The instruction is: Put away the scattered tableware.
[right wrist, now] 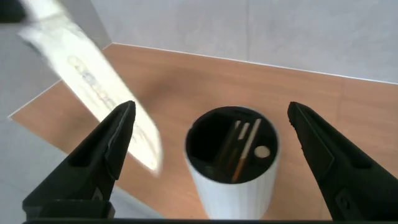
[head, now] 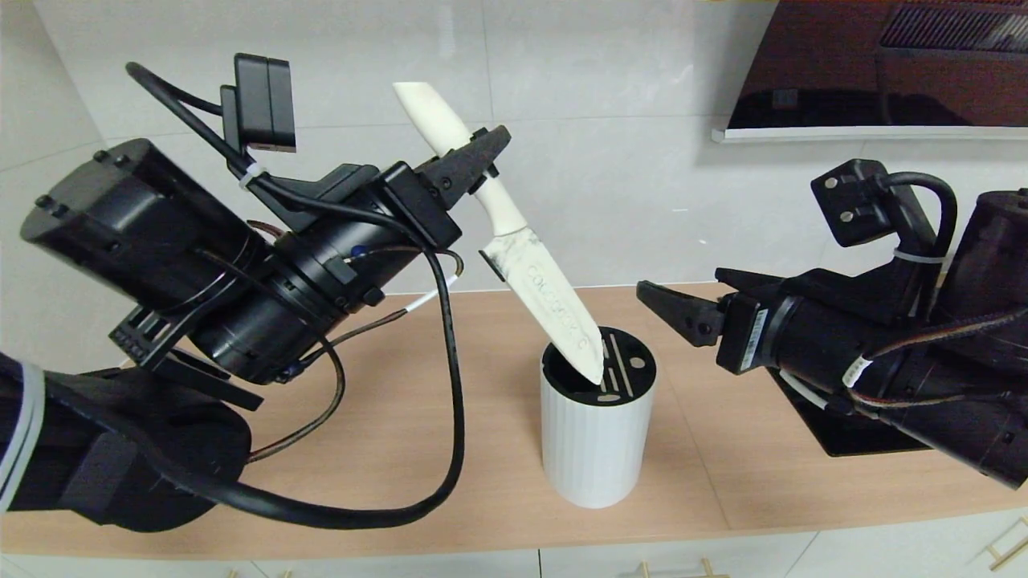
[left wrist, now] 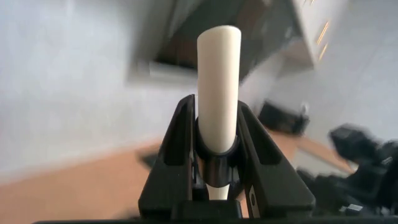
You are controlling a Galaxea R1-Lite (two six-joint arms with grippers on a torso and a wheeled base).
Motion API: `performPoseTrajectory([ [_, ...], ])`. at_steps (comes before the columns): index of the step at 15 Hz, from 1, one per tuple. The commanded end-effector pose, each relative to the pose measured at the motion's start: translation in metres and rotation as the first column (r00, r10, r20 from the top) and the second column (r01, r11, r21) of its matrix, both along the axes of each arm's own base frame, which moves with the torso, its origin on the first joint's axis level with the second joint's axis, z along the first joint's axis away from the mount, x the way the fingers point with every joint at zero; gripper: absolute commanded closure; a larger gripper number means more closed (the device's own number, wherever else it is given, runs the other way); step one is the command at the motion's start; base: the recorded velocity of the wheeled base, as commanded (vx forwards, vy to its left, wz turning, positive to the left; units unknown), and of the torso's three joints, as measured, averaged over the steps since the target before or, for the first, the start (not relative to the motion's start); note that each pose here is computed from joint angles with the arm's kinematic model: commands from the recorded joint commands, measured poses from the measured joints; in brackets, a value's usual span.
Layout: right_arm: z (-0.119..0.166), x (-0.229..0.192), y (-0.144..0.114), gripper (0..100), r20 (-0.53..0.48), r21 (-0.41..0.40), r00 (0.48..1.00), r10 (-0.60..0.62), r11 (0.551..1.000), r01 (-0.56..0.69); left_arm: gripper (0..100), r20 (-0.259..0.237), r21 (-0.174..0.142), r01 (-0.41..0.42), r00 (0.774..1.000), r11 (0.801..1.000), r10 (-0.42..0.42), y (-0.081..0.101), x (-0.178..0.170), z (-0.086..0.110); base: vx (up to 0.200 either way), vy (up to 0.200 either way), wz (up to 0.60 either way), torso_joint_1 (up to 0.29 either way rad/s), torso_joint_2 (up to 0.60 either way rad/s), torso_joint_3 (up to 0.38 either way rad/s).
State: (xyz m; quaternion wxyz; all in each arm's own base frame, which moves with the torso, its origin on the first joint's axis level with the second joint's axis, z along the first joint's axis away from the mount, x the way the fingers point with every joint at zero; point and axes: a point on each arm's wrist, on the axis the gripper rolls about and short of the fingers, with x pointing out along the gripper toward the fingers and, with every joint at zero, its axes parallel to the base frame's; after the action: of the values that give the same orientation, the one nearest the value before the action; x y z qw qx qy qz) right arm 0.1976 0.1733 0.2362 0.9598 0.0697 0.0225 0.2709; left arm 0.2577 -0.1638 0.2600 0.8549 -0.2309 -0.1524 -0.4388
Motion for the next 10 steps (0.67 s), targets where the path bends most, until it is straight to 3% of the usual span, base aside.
performPoseTrajectory([
  [1, -0.002, 0.001, 0.0, 0, -0.004, -0.006, 1.0, -0.003, 1.0, 0.003, 100, 0.041, 0.049, 0.005, 0.999, 0.999, -0.007, -0.004, 0.008, -0.012, 0.0, 0.0, 0.0, 0.0, 0.0, 0.0],
  [3, -0.002, 0.001, 0.0, 0, -0.005, -0.007, 1.0, -0.003, 1.0, 0.003, 100, 0.13, 0.089, -0.01, 0.992, 0.996, -0.001, -0.011, 0.02, -0.026, 0.0, 0.0, 0.0, 0.0, 0.0, 0.0],
  [5, -0.004, 0.002, 0.001, 0, -0.01, -0.011, 1.0, -0.003, 1.0, 0.003, 100, 0.207, 0.152, -0.03, 0.978, 0.988, -0.002, -0.024, 0.039, -0.044, 0.0, 0.0, 0.0, 0.0, 0.0, 0.0],
  [7, -0.005, 0.003, 0.002, 0, -0.014, -0.015, 1.0, -0.005, 1.0, 0.004, 100, 0.233, 0.181, -0.056, 0.973, 0.982, 0.013, -0.025, 0.041, -0.048, 0.0, 0.0, 0.0, 0.0, 0.0, 0.0],
  [10, -0.006, 0.004, 0.002, 0, -0.017, -0.017, 1.0, -0.006, 1.0, 0.006, 100, 0.253, 0.196, -0.072, 0.967, 0.978, 0.021, -0.025, 0.041, -0.049, 0.0, 0.0, 0.0, 0.0, 0.0, 0.0],
])
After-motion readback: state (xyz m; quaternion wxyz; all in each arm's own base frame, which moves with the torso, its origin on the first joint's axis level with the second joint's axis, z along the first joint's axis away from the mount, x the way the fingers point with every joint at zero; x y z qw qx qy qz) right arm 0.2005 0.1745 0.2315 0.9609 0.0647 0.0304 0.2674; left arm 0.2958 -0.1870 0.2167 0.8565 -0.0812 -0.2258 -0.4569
